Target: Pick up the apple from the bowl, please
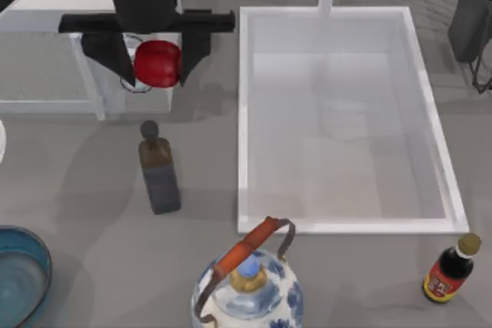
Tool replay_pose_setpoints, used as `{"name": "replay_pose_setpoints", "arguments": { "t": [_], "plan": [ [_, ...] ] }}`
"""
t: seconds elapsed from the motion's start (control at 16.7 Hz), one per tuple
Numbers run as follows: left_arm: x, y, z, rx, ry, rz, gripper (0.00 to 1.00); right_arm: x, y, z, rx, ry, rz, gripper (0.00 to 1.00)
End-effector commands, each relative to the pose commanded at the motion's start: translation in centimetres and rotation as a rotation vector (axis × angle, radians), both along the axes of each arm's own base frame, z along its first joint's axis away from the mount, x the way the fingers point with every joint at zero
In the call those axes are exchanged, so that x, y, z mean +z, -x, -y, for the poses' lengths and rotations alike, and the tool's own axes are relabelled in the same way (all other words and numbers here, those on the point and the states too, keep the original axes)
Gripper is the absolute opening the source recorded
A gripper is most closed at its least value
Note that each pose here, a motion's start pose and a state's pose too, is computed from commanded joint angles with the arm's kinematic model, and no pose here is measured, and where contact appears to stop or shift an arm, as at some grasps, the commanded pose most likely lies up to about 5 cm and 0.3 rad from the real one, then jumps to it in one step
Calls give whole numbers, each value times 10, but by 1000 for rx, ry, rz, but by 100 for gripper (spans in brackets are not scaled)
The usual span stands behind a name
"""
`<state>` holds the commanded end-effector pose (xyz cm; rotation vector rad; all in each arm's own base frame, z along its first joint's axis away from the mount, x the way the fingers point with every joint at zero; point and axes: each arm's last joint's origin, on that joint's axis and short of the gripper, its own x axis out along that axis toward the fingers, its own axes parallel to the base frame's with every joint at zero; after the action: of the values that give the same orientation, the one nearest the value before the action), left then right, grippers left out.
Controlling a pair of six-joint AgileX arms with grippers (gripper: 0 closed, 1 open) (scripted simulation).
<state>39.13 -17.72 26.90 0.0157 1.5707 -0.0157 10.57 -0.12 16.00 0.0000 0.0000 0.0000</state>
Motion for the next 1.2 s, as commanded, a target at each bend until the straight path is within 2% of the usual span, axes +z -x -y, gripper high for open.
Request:
{"name": "replay_pose_setpoints", "arguments": {
  "t": [0.3,0.78,0.9,1.2],
  "plan": [
    [-9,-1,-1,0,0,-2,0,0,0,0,0,0,0,100],
    [-93,-4,-2,6,1,8,0,0,0,0,0,0,0,100],
    [-107,-1,-1,2,0,3,0,0,0,0,0,0,0,100],
    [-110,0,0,0,0,0,0,0,0,0,0,0,0,100]
  ]
}}
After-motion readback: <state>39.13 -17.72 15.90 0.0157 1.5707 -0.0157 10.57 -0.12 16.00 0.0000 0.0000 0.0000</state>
